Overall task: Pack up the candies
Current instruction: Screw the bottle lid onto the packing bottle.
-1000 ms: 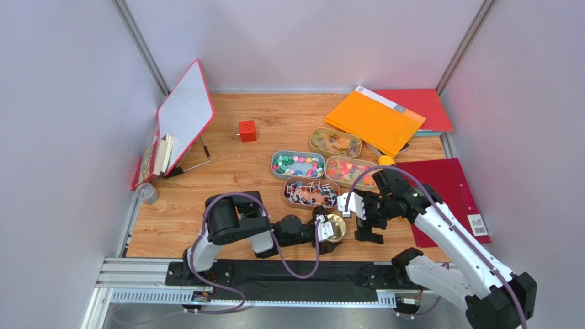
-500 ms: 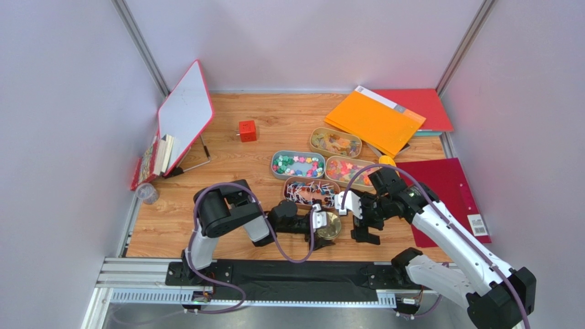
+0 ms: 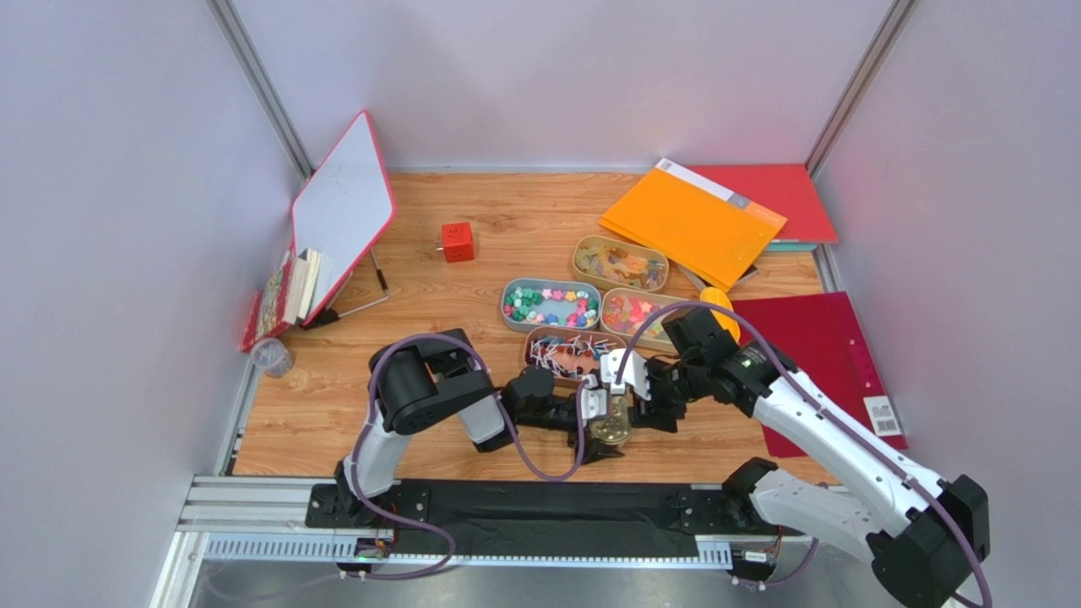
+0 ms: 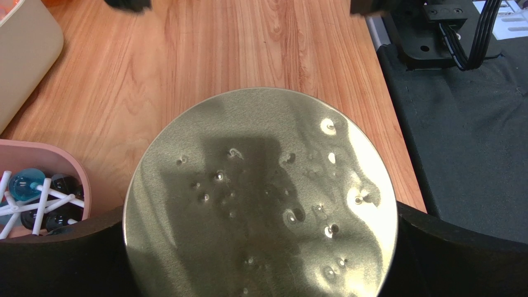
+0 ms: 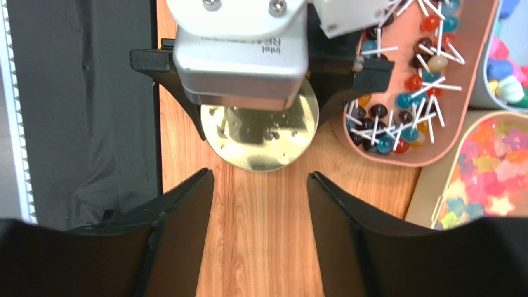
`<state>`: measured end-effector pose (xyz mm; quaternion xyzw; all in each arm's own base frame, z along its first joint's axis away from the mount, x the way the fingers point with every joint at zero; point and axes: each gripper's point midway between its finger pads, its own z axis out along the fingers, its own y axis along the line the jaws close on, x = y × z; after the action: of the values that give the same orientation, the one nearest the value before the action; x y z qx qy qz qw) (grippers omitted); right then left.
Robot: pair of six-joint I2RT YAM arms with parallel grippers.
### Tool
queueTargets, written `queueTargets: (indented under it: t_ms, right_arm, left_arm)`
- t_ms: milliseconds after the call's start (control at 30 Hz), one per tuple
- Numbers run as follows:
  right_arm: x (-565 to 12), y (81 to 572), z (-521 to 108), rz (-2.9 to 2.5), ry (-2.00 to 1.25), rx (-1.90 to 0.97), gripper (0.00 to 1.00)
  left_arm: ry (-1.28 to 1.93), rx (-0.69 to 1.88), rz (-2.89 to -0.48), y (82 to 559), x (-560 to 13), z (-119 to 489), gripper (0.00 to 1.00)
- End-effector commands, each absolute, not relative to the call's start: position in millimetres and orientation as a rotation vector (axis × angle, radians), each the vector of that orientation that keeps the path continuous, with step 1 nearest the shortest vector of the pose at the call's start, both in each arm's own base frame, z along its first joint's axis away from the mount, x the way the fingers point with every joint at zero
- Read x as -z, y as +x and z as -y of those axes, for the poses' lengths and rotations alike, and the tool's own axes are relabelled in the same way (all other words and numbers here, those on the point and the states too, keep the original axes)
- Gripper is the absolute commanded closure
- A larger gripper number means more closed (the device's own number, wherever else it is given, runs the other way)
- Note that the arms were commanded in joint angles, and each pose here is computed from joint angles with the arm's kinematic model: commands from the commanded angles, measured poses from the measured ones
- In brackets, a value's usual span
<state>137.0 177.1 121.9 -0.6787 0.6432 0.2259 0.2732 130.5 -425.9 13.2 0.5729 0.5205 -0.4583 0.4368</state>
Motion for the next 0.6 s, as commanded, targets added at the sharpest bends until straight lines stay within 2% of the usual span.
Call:
queueTargets:
  t_ms: [0,133,333,567]
  right_arm:
    - [-122.6,143.2,-197.7,-1.662,-1.815,-0.656,0.46]
    - [-113.1,143.9,-209.9,-1.64,-1.844,-0.69,0.59]
    - [-92.6,142.6,-220.7,-1.65,-1.895,-0.726,0.7]
    - [-66.2,137.1,-209.4,-1.676,-1.963,-0.687,0.72]
  left_arm:
    - [1.569,1.134,-1.556,104.7,55.0,385.5,0.0]
    - [1.557,1.112,-1.566,108.2,55.4,385.2,0.0]
    - [1.539,1.08,-1.58,114.1,55.0,380.3,0.0]
    - [1.514,1.02,-1.66,122.7,55.6,363.2,0.0]
